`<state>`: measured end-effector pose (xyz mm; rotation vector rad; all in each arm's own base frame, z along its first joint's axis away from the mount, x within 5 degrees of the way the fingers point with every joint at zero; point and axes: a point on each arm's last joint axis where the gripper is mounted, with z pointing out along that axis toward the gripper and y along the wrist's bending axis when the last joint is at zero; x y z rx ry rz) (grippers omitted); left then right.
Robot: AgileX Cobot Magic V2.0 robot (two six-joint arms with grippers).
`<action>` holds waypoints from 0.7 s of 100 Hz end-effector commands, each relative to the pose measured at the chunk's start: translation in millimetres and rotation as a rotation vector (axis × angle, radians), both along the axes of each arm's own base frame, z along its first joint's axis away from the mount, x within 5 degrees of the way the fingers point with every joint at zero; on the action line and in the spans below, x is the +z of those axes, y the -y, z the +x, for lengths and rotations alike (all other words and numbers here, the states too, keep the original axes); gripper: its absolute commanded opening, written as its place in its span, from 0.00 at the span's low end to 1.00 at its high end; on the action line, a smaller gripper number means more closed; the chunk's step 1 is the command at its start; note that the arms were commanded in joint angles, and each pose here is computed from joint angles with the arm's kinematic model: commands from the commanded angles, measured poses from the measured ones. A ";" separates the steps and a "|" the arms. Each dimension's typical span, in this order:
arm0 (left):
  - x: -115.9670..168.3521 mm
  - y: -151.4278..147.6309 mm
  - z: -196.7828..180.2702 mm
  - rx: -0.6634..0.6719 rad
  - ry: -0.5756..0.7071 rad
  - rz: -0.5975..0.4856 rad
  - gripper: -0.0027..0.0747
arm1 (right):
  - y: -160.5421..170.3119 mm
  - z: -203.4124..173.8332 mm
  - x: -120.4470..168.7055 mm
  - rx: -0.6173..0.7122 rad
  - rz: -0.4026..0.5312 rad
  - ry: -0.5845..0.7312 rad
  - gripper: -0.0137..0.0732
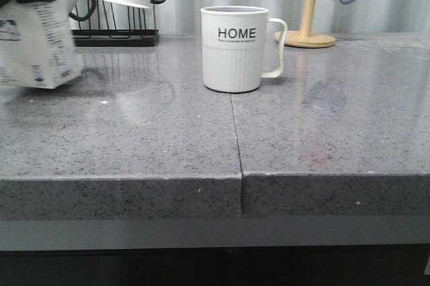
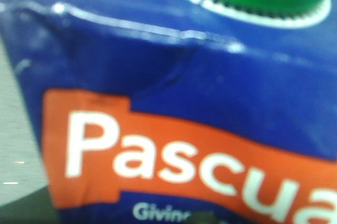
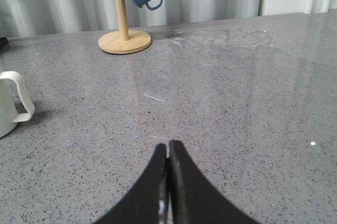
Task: Place milk next to cup
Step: 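Grasp the Pascual milk carton with the left gripper and lift, then carry the milk carton with the left gripper beside the HOME mug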
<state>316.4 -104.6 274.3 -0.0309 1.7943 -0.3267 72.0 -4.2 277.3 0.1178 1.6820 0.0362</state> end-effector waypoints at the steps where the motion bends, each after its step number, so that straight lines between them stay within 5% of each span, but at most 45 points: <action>1: 60.0 10.2 -5.1 0.036 0.289 -0.079 0.07 | -0.8 0.5 14.7 0.008 -0.006 0.091 0.08; 35: 83.0 47.5 -23.7 0.113 0.372 -0.119 0.07 | -0.8 0.5 14.7 0.008 -0.006 0.091 0.08; 70: 77.2 90.6 -16.3 0.114 0.368 -0.129 0.07 | -0.8 0.5 14.7 0.008 -0.006 0.091 0.08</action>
